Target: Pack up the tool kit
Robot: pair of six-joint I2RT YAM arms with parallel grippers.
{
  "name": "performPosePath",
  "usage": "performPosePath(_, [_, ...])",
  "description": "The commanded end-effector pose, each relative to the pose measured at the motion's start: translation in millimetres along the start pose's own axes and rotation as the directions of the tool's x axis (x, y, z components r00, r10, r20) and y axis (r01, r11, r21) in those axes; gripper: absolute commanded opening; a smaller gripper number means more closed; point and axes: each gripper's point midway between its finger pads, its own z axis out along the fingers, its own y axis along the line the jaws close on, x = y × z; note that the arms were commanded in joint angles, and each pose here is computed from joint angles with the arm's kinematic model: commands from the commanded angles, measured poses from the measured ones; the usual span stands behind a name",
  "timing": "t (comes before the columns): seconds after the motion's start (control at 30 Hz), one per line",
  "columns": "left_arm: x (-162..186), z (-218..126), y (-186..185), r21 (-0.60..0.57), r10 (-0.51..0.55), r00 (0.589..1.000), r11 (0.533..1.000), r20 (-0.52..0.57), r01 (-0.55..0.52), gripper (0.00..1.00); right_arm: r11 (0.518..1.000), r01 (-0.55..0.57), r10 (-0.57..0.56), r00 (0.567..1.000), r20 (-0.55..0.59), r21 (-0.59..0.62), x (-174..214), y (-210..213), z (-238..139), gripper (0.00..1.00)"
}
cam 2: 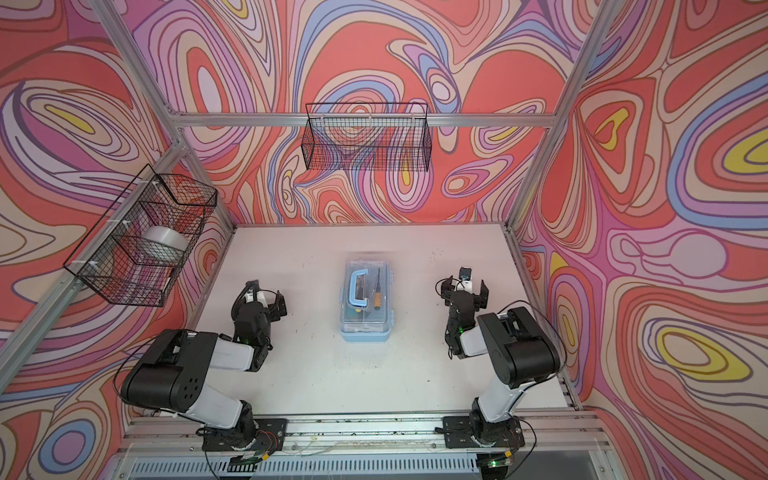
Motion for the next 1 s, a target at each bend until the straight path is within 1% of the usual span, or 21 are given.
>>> performPosePath(0.0, [-11, 7, -9, 0.045, 0.03, 0.999, 0.998, 0.026, -0.031, 1.0, 0.985, -0.062, 0.054, 0.997, -0.053, -0.162, 5, 13, 8, 0.98])
performPosePath(0.03, [-8, 5, -10, 0.052, 0.023, 1.0, 0.998, -0.01, -0.022, 1.0, 0.983, -0.089, 0.081, 0.995, -0.054, -0.161, 13, 9, 11, 0.98])
performPosePath(0.07, [-8, 5, -9, 0.05, 0.019, 1.0, 0.999, -0.013, -0.018, 1.0, 0.987, -0.079, 0.075, 0.997, -0.035, -0.142, 10, 6, 13, 0.98])
performPosePath(0.1, [-9, 6, -9, 0.047, 0.022, 1.0, 0.999, 0.012, -0.022, 1.0, 0.983, -0.087, 0.072, 0.993, -0.095, -0.165, 17, 10, 14, 0.98])
performPosePath(0.13, [-12, 6, -10, 0.047, 0.025, 0.999, 0.999, 0.037, -0.026, 1.0, 0.984, -0.091, 0.078, 0.993, -0.084, -0.151, 15, 8, 18, 0.98])
performPosePath(0.17, [-12, 6, -10, 0.048, 0.02, 1.0, 0.999, 0.019, -0.021, 1.0, 0.986, -0.085, 0.076, 0.994, -0.073, -0.143, 14, 6, 18, 0.98])
performPosePath(0.2, [-9, 7, -10, 0.049, 0.024, 1.0, 0.999, -0.014, -0.023, 1.0, 0.985, -0.087, 0.075, 0.993, -0.089, -0.146, 16, 7, 17, 0.98])
performPosePath(0.23, [-9, 10, -10, 0.044, 0.029, 0.999, 0.999, -0.023, -0.028, 1.0, 0.987, -0.089, 0.079, 0.994, -0.074, -0.137, 14, 5, 19, 0.98])
performPosePath(0.27, [-9, 14, -12, 0.042, 0.041, 0.999, 0.998, -0.02, -0.04, 1.0, 0.987, -0.089, 0.079, 0.994, -0.077, -0.132, 14, 4, 18, 0.98])
performPosePath(0.33, [-9, 10, -10, 0.045, 0.027, 0.999, 0.999, -0.017, -0.026, 1.0, 0.989, -0.1, 0.092, 0.993, -0.079, -0.108, 15, 1, 20, 0.98])
performPosePath(0.43, [-10, 12, -11, 0.042, 0.037, 0.999, 0.998, -0.014, -0.036, 1.0, 0.99, -0.099, 0.091, 0.993, -0.074, -0.102, 14, -1, 19, 0.98])
performPosePath(0.7, [-9, 13, -11, 0.042, 0.037, 0.999, 0.998, -0.021, -0.036, 1.0, 0.985, -0.116, 0.099, 0.987, -0.126, -0.13, 20, 2, 27, 0.98])
performPosePath(0.97, [-10, 13, -11, 0.042, 0.037, 0.999, 0.998, -0.02, -0.036, 1.0, 0.985, -0.115, 0.104, 0.99, -0.094, -0.13, 15, -1, 22, 0.98])
